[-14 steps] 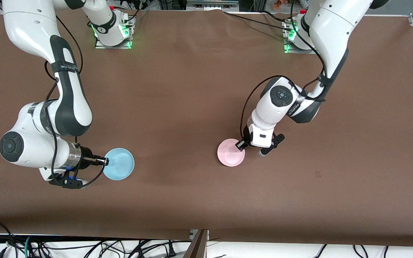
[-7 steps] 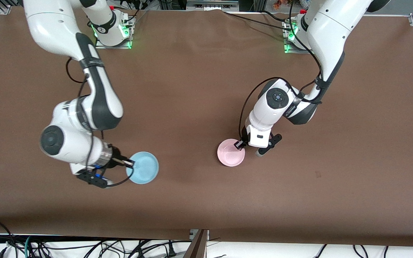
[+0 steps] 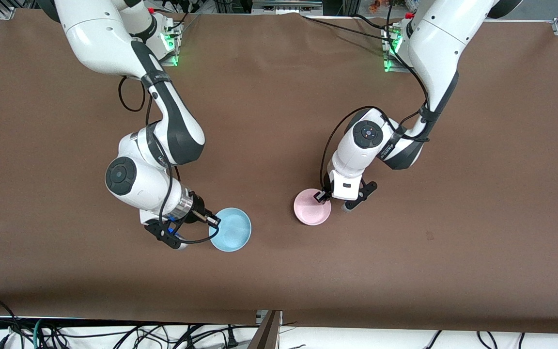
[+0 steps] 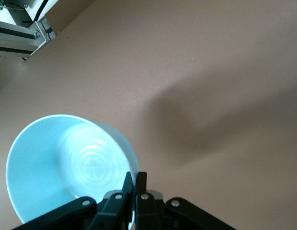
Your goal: Stack pink and blue bowls on white bowl
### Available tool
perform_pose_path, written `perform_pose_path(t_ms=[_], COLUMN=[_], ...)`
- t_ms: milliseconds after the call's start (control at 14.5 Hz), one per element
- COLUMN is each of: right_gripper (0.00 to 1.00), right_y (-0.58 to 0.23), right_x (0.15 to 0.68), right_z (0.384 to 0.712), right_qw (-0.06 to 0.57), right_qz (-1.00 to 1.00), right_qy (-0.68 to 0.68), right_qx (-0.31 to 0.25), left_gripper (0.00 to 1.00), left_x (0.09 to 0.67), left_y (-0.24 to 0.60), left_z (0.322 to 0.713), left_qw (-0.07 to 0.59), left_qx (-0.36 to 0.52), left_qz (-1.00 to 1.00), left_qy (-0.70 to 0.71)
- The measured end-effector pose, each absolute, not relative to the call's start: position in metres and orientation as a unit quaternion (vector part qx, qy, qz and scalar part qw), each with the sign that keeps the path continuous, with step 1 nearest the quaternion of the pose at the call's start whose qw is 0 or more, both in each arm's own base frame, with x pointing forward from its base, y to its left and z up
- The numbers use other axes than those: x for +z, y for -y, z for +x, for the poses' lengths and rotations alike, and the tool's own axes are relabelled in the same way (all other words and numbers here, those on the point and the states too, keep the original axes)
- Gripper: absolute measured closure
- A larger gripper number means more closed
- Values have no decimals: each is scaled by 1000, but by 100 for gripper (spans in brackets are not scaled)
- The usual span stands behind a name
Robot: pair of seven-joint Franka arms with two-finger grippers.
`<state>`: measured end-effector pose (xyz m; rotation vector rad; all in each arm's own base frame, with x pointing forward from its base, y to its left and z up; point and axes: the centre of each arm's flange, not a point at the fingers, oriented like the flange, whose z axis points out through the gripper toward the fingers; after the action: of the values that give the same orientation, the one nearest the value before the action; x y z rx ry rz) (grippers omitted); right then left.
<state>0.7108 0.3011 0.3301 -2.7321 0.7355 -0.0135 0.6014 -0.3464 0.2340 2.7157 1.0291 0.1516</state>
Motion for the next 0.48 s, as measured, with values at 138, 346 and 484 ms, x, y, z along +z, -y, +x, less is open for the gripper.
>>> perform_pose_path(t_ms=[138, 346, 484], right_gripper=[97, 97, 97], right_y=[-298, -297, -311], right_x=[332, 332, 333], right_z=[713, 713, 708], right_qw=[156, 157, 161], right_qz=[-953, -952, -951], right_qy=[-260, -262, -265], right_qx=[-6, -7, -4], left_gripper=[80, 80, 80], left_x=[238, 256, 279], left_y=[347, 344, 342], left_z=[606, 619, 629], left_qw=[121, 129, 113], left_qx=[56, 69, 67], left_qz=[926, 921, 922], left_qy=[-354, -360, -365])
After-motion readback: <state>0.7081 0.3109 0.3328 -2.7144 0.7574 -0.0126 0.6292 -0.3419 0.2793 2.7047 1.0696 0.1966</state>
